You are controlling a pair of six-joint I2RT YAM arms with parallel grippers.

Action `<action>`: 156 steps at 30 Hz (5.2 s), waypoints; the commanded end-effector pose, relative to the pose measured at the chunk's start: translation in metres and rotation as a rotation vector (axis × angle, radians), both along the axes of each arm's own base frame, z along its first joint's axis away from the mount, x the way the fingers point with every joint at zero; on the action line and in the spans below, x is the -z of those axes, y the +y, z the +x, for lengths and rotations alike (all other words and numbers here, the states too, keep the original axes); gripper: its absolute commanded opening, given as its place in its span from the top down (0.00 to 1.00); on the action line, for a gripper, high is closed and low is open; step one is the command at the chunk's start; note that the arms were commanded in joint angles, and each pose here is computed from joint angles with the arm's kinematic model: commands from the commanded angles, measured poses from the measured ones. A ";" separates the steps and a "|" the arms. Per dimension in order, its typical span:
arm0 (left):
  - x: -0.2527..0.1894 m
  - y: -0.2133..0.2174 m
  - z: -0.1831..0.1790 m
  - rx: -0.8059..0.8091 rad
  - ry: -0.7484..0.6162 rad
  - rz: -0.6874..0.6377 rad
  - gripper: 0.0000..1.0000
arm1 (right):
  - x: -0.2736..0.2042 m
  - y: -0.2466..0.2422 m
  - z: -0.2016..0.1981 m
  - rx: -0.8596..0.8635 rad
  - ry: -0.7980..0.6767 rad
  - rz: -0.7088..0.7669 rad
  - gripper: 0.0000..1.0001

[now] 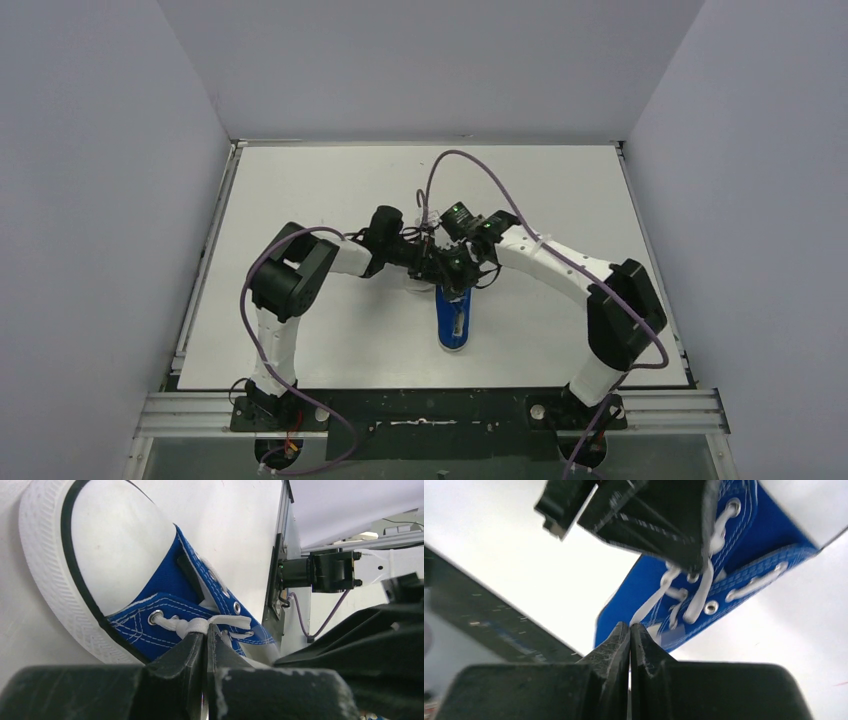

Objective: Tie the shoes

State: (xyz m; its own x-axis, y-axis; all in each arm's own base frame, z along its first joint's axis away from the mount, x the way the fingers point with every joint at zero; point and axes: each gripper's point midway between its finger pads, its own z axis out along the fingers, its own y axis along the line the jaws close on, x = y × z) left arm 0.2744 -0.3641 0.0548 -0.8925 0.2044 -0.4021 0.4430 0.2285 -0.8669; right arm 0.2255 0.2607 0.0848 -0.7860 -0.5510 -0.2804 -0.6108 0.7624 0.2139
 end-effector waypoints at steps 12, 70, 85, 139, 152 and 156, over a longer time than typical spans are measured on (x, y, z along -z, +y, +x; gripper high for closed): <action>-0.047 0.033 -0.003 -0.039 -0.188 0.083 0.30 | -0.051 -0.058 -0.032 0.403 0.268 0.077 1.00; 0.043 0.130 -0.034 -0.145 -0.018 0.694 1.00 | 0.035 -0.317 0.033 1.278 -0.043 -0.430 1.00; 0.041 0.157 -0.034 -0.339 0.098 0.818 1.00 | 0.046 -0.313 0.035 1.188 -0.046 -0.461 1.00; -0.041 0.026 -0.002 0.050 -0.615 0.413 1.00 | 0.077 -0.226 0.032 1.621 0.335 -0.276 0.95; -0.052 0.012 0.012 -0.003 -0.860 0.209 1.00 | -0.094 -0.057 0.147 0.730 0.116 0.752 1.00; -0.053 0.013 0.010 -0.031 -0.942 0.178 1.00 | -0.119 0.003 0.151 0.591 0.138 0.831 1.00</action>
State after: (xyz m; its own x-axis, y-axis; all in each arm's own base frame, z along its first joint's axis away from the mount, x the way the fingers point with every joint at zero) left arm 0.2739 -0.3368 0.0737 -0.4018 0.4102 -0.8188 0.8858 0.4008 -0.2339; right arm 0.3665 0.1991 0.1502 -0.9055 0.3759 -0.1970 0.1113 0.6582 0.7446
